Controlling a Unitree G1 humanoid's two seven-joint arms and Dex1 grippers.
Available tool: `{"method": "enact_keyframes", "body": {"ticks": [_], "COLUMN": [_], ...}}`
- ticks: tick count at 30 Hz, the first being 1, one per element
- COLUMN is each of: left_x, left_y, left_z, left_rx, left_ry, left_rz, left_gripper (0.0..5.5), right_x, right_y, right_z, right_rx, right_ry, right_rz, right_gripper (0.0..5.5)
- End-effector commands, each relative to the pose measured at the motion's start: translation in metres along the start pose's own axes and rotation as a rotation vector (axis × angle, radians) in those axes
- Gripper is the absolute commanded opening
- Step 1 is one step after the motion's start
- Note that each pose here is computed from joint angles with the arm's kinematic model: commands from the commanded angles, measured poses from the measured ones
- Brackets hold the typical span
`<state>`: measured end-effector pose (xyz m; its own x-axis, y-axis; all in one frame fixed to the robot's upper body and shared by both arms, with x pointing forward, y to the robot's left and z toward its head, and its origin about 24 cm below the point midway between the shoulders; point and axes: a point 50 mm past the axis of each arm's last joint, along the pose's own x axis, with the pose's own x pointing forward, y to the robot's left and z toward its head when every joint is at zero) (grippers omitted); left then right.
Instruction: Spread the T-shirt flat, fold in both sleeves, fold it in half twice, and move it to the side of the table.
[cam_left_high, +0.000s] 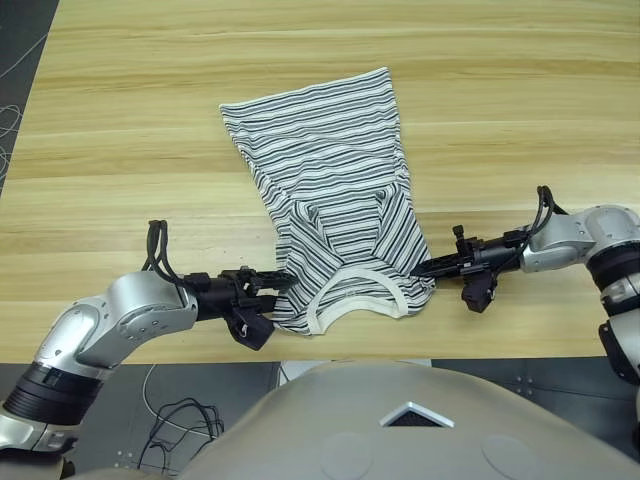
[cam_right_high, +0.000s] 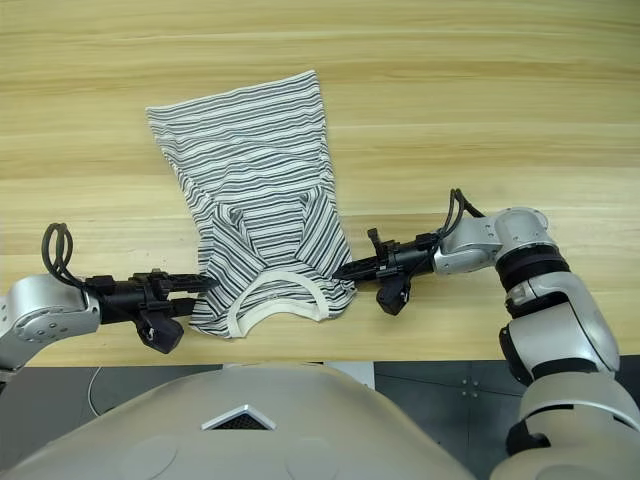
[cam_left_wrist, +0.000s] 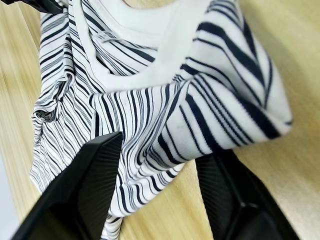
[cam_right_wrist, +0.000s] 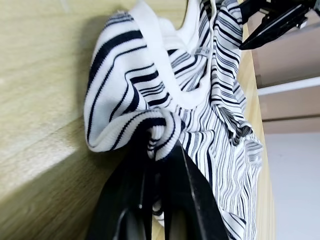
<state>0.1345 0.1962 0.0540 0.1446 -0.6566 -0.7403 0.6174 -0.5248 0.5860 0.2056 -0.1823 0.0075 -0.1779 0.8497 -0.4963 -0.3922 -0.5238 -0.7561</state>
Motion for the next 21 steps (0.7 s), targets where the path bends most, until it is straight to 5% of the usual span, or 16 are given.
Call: {"method": "enact_keyframes", "body": {"ticks": [1,11,18,21], "left_x": [0.001,0.001,-0.001,-0.015], "left_y": [0.009,0.015,0.021,0.043], "left_z": [-0.001,-0.001,-0.009,-0.009], "left_rx": [-0.009,-0.048,-0.089,-0.317], "left_ry": [-0.022,-0.047,0.007,-0.003], "left_rz": [-0.003,-0.028,-0.041,0.004], "left_gripper": [1.82,0.14,0.11,0.11], "right_x": [0.001,0.002,0.002,-0.007], "right_y": [0.05,0.048,0.036,0.011], "right_z": [0.0,-0.005,-0.002,-0.006], "right_rx": [0.06,0.009,0.129,0.217], "right_ry": [0.083,0.06,0.002,-0.059], "right_rz": [0.262,0.234,0.164,0.102], "right_gripper": [0.1,0.1,0.1,0.1]}}
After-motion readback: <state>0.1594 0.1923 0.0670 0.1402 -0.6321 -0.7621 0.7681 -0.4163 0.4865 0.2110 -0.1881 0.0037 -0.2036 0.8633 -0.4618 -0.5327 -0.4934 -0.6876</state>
